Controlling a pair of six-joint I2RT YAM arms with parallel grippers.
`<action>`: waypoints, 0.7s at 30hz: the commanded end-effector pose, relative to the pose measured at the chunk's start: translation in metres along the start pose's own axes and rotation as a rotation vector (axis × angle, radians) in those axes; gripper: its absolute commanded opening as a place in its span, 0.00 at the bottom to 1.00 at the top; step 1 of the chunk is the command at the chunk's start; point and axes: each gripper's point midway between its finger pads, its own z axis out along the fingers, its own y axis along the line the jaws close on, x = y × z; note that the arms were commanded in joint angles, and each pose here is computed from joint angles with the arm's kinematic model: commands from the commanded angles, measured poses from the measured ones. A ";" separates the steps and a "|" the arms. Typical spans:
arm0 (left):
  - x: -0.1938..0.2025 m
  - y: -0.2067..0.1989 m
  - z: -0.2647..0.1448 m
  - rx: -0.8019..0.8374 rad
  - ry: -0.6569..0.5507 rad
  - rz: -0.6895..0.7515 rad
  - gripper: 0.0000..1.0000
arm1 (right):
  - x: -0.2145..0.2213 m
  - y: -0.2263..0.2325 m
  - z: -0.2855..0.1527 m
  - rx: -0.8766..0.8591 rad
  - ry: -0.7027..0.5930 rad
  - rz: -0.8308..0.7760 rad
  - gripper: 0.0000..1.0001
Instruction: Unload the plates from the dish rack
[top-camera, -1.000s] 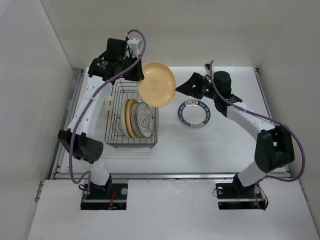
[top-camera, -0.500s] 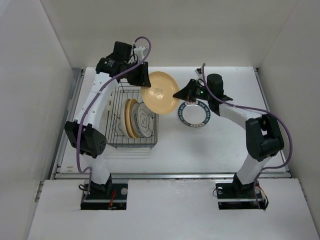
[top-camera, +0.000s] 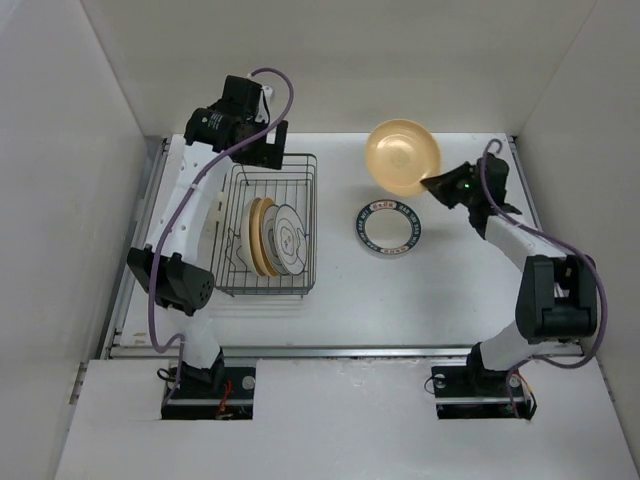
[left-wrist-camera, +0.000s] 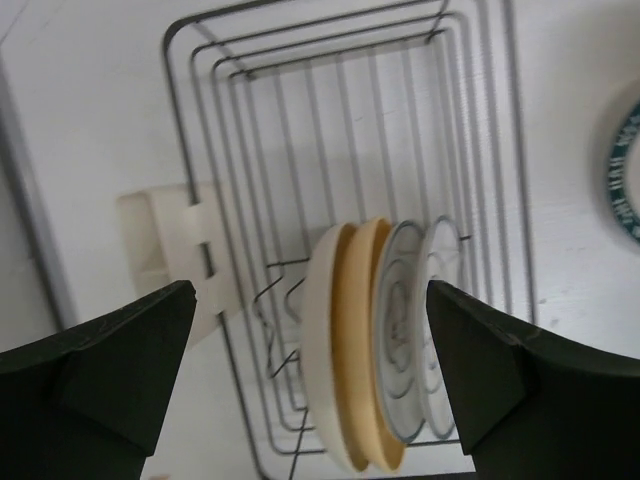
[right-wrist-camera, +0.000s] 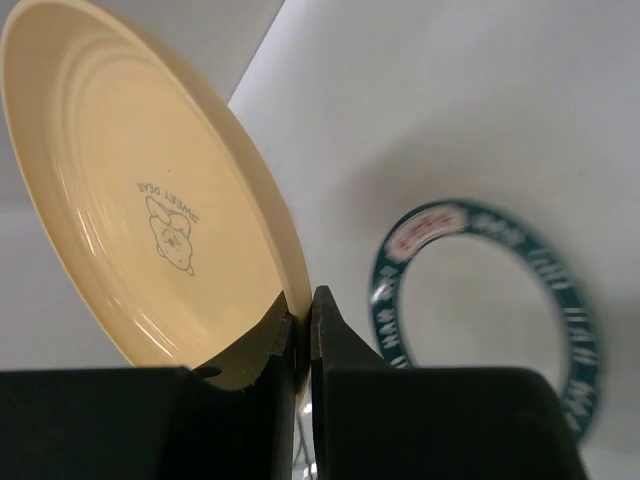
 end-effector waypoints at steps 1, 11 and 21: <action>0.028 0.046 -0.008 -0.240 0.123 0.070 1.00 | -0.055 -0.043 -0.039 0.244 -0.265 0.100 0.00; 0.099 0.045 0.018 -0.222 0.388 0.147 0.95 | -0.083 -0.169 -0.130 0.661 -0.614 0.327 0.00; 0.110 0.040 0.028 -0.208 0.436 0.133 0.74 | -0.064 -0.225 -0.130 0.808 -0.545 0.423 0.07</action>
